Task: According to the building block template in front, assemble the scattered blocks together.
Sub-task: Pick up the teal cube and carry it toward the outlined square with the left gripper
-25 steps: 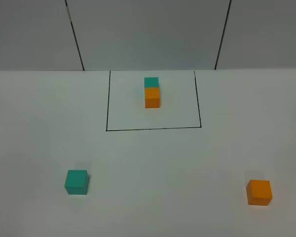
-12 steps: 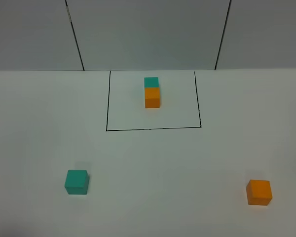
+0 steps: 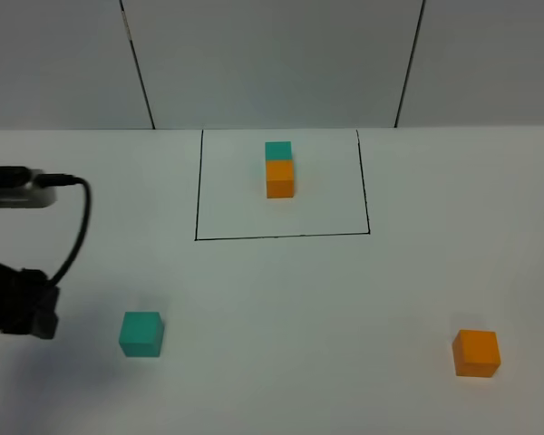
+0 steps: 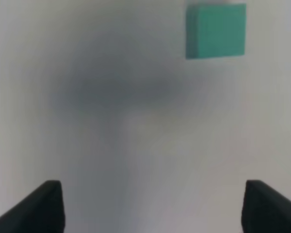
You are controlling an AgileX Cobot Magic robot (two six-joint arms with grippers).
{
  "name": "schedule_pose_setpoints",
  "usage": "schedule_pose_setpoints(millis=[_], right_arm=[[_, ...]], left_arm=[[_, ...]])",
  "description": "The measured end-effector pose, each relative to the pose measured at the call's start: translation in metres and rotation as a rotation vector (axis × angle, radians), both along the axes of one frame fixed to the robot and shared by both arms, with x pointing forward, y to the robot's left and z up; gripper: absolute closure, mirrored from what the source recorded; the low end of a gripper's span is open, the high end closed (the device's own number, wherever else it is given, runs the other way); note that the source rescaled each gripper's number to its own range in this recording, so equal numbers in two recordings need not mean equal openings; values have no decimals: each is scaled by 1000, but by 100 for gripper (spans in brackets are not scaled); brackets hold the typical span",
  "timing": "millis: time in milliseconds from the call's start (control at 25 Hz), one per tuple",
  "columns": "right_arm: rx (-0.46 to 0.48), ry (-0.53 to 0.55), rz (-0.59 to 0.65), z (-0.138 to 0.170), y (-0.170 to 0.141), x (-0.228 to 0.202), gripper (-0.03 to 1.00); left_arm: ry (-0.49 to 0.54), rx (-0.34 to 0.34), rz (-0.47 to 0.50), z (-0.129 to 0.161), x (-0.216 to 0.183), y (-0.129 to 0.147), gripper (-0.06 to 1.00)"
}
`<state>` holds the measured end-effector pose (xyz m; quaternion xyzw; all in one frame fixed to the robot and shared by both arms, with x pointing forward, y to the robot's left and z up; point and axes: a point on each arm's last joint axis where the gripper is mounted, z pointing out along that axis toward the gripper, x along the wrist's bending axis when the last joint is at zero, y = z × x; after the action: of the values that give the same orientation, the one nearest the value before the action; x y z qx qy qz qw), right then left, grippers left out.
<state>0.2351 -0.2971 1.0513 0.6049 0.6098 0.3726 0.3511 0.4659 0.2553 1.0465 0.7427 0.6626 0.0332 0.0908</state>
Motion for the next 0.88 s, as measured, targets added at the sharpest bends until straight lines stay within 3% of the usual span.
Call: schedule_pose_setpoints(millis=[200,360,560,880], right_arm=[[0,0,0,0,0,0,32],[0,0,0,0,0,0,32],[0,0,0,0,0,0,32],[0,0,0,0,0,0,32]], left_arm=[[26,8,-112,-25,44,-40,19],[70,17,-144,-46,62,-57,9],[136,37,-87,-73,72,-60,6],[127,22,-42,-91,81,-64,6]])
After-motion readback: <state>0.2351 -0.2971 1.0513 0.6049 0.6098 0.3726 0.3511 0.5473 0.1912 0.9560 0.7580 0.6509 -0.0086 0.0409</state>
